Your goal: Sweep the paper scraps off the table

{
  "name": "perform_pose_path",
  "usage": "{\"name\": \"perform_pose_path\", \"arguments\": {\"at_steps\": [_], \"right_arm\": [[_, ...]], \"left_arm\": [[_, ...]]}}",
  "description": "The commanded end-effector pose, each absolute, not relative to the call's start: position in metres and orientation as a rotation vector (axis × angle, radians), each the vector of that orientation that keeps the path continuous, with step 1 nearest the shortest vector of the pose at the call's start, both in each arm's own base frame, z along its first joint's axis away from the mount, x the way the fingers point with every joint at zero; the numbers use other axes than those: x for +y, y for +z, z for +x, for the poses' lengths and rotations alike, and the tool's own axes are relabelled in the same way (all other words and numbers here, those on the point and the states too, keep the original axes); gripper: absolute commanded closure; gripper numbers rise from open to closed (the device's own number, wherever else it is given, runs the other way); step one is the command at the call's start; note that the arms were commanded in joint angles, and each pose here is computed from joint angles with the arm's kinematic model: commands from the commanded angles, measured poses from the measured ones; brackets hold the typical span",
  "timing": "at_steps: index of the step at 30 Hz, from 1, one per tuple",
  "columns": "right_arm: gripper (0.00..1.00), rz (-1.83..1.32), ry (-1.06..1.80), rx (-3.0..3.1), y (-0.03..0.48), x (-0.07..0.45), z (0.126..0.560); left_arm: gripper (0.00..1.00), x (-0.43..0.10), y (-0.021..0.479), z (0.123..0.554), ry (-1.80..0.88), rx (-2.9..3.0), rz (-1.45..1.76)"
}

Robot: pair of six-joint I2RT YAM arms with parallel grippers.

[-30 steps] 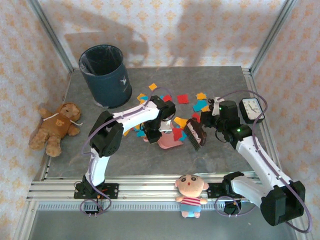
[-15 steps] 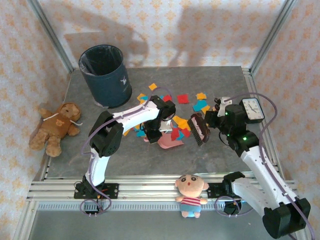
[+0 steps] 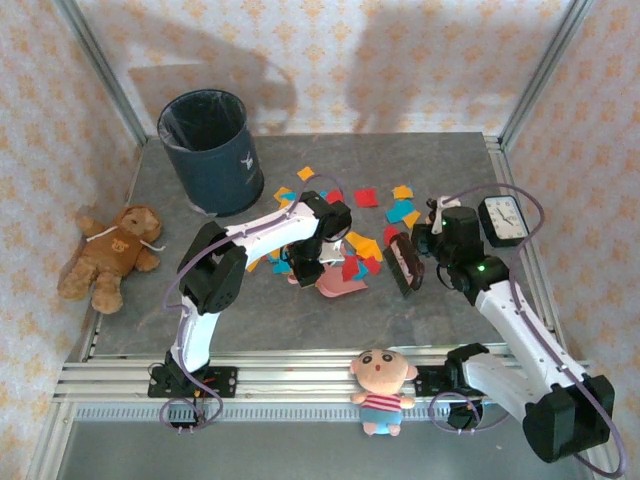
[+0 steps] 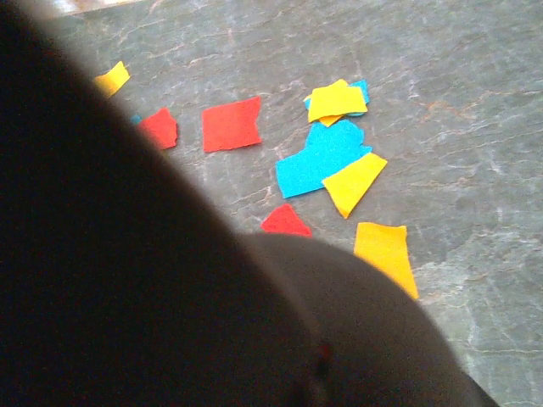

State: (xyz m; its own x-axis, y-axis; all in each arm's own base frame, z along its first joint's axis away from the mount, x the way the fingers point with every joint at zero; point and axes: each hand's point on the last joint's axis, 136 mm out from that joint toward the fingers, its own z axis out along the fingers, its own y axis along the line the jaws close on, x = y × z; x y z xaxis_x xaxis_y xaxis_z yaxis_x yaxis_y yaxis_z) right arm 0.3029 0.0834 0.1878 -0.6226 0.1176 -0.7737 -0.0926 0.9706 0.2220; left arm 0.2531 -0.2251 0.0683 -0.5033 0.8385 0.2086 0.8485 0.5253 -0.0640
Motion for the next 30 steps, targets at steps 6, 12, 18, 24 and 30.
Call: {"name": "perform_pose_path", "arguments": {"at_steps": [6,12,18,24,30], "right_arm": [[1.00,-0.132,0.494,2.255,0.187,0.118,0.295],[1.00,-0.190,0.568,2.244,0.198,0.130,0.291],[1.00,-0.179,0.480,2.218,0.211,0.119,0.293],[1.00,-0.143,0.437,2.164,0.227,0.112,0.299],[1.00,-0.093,0.424,2.069,0.246,0.110,0.318]], "left_arm": [[1.00,-0.230,0.062,0.257,-0.091,-2.563,-1.411],[1.00,-0.228,0.060,0.262,-0.122,-2.582,-1.398],[1.00,-0.218,0.059,0.267,-0.153,-2.613,-1.357],[1.00,-0.206,0.059,0.267,-0.156,-2.636,-1.312],[1.00,-0.203,0.056,0.267,-0.157,-2.632,-1.296]]}}
